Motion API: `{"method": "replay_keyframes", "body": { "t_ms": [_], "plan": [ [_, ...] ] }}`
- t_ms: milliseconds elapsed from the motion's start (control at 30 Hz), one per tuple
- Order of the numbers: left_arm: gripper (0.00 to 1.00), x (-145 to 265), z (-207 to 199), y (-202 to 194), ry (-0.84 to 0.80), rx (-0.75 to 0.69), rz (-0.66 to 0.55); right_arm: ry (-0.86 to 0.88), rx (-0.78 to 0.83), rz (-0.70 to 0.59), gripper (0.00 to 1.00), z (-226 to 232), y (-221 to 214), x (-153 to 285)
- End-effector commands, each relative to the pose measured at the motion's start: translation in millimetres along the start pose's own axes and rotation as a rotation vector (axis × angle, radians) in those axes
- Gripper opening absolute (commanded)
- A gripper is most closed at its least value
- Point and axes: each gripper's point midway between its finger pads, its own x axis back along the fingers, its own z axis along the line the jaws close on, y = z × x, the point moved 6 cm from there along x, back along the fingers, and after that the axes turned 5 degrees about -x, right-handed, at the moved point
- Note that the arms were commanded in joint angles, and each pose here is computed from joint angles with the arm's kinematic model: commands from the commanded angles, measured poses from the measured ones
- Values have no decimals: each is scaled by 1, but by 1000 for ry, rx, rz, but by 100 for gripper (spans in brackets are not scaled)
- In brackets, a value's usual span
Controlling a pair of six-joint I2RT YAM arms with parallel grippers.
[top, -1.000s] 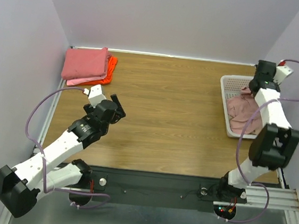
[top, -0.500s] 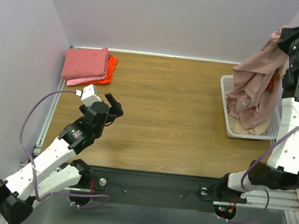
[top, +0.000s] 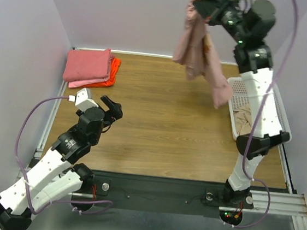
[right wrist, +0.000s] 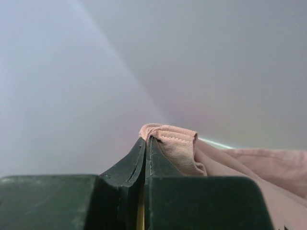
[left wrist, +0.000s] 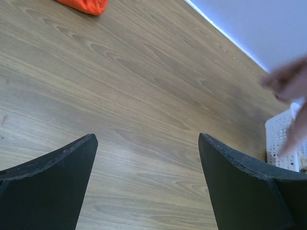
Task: Fold and stack the t-shirts
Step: Move the tshirt to the center of the board
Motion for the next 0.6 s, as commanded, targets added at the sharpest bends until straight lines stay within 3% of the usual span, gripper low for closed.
{"method": "replay_keyframes", "body": {
  "t_ms": [0, 100, 200, 267, 300, 333, 400, 433, 500, 533, 567],
  "plan": [
    [99, 4, 3, 8, 15, 44, -43, 391, 17, -101, 0, 102, -4, -12],
    [99, 7, 5, 8, 14, 63, -46, 482, -4, -73, 0, 138, -44, -33],
    [98, 9, 7, 8, 20, 73, -42, 461, -34, -46, 0, 138, -63, -43],
    [99, 11, 12, 6, 38, 87, -37, 332, -64, -22, 0, 111, -84, -54],
    [99, 12, 14, 6, 47, 92, -37, 292, -33, -63, 0, 114, -69, -39],
    [99, 14, 18, 5, 68, 113, -39, 89, -45, -32, 0, 69, -105, -49],
    [98, 16, 21, 4, 86, 134, -31, -88, -10, -92, 1, 45, -93, -20],
    [99, 20, 24, 2, 104, 154, -12, -295, 3, -45, 1, -7, -131, -9],
    [98, 28, 24, 3, 99, 191, 21, -529, -41, -23, 4, -76, -158, 33],
    [99, 30, 22, 3, 78, 188, 30, -545, -39, -67, 4, -83, -137, 41],
    [98, 32, 19, 4, 50, 183, 40, -662, -61, 27, 8, -128, -179, 68]
  ]
}}
